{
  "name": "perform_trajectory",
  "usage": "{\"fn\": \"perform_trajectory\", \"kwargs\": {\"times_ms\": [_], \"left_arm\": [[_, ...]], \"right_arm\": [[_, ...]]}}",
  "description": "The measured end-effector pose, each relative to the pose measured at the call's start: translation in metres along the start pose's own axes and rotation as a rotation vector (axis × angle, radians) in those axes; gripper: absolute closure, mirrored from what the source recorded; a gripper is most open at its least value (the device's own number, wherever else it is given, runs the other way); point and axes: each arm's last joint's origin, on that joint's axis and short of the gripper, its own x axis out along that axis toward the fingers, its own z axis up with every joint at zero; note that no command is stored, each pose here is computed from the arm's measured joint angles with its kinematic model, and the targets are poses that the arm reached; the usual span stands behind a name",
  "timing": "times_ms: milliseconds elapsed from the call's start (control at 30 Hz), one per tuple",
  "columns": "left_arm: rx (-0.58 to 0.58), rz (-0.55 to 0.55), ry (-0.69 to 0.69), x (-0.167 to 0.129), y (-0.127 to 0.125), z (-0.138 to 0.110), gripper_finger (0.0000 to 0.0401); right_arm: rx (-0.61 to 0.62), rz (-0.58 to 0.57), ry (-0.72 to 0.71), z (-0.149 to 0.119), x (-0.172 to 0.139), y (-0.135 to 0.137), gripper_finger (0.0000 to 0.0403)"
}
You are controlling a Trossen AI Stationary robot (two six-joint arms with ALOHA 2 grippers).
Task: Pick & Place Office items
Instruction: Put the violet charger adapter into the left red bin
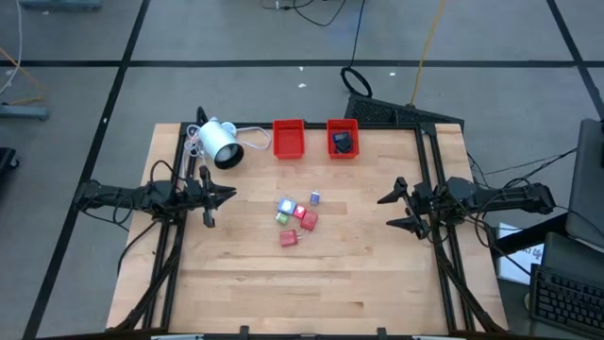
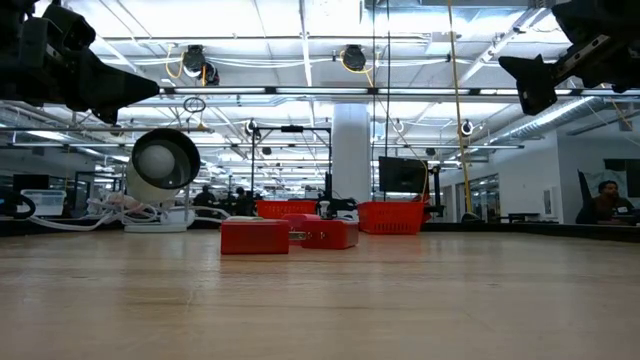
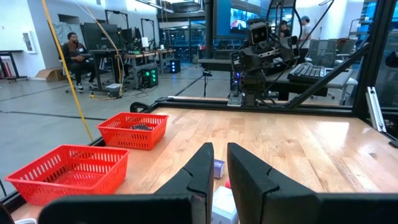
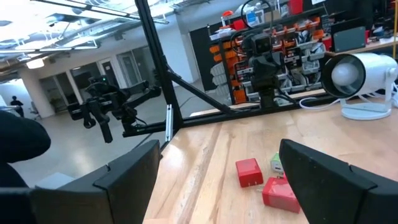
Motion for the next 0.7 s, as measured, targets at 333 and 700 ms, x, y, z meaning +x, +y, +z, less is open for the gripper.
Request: {"fn": "perform_trajectory", "kwargs": {"times_ms": [333, 700], "left_arm": [[0.0, 0.0, 0.0, 0.0, 0.0, 0.0, 0.0354], [0.0, 0.0, 0.0, 0.0, 0.0, 0.0, 0.0354]], "right_arm": [[0.013, -0.01, 0.034, -0.0032, 0.0, -0.0009, 0.0083], [0.014, -0.012, 0.041, -0.0039, -0.0001, -0.0011, 0.0083]]}}
